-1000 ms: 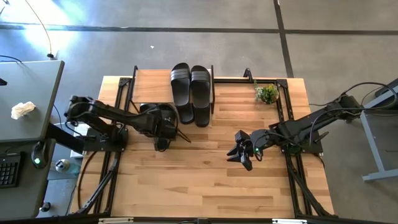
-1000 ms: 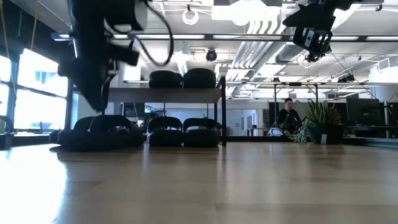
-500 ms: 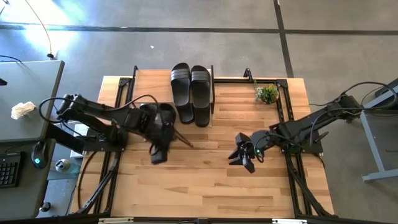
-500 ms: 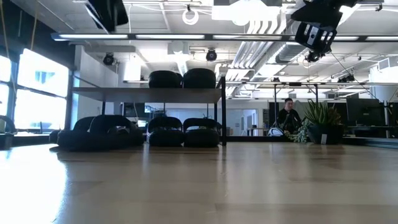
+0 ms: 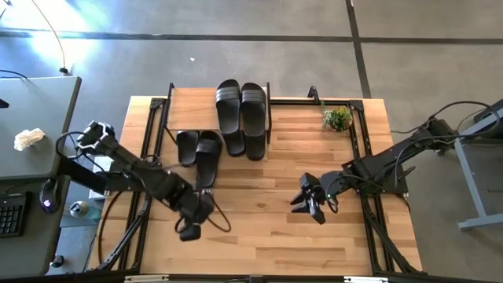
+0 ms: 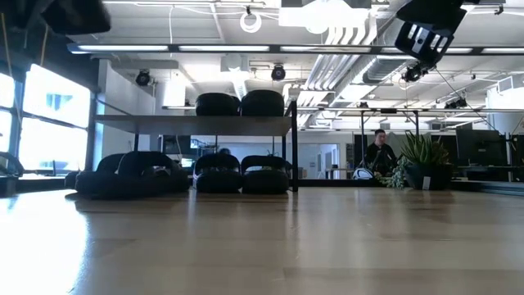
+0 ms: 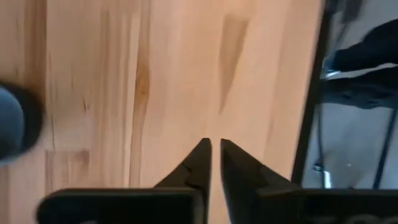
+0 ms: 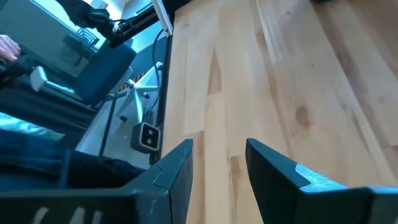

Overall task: Pick and place slides into the shelf
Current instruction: Put the black slipper under the shelf, then adjust the black slipper under the shelf

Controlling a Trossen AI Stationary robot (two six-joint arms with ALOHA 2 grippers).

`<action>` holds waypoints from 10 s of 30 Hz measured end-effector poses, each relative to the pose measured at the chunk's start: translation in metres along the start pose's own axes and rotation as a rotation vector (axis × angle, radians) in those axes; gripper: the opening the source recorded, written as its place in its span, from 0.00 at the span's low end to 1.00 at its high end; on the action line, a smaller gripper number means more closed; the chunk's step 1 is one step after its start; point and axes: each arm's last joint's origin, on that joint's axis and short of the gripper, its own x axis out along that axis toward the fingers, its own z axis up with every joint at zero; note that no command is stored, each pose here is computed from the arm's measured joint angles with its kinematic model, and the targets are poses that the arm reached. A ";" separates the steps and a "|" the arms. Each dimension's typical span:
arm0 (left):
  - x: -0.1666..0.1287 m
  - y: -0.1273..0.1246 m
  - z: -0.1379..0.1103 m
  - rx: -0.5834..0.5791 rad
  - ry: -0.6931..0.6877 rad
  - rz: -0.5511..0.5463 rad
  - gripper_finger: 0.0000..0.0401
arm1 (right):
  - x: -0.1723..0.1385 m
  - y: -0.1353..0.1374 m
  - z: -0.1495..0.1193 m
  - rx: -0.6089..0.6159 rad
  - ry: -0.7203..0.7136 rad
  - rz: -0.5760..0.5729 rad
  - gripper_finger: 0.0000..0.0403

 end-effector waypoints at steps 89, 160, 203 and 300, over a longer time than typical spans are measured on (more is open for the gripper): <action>0.110 0.175 0.025 -0.130 0.095 0.534 0.00 | -0.001 -0.008 -0.001 -0.072 -0.065 -0.190 0.00; 0.093 0.153 -0.034 -0.100 0.292 0.497 0.00 | -0.001 -0.009 -0.003 -0.080 -0.052 -0.214 0.00; 0.102 0.189 -0.047 -0.298 0.162 0.759 0.00 | -0.001 -0.010 -0.003 -0.050 -0.071 -0.233 0.00; -0.017 -0.003 -0.070 -0.132 -0.491 0.342 0.00 | 0.149 -0.157 0.051 -0.126 -0.052 -0.894 0.00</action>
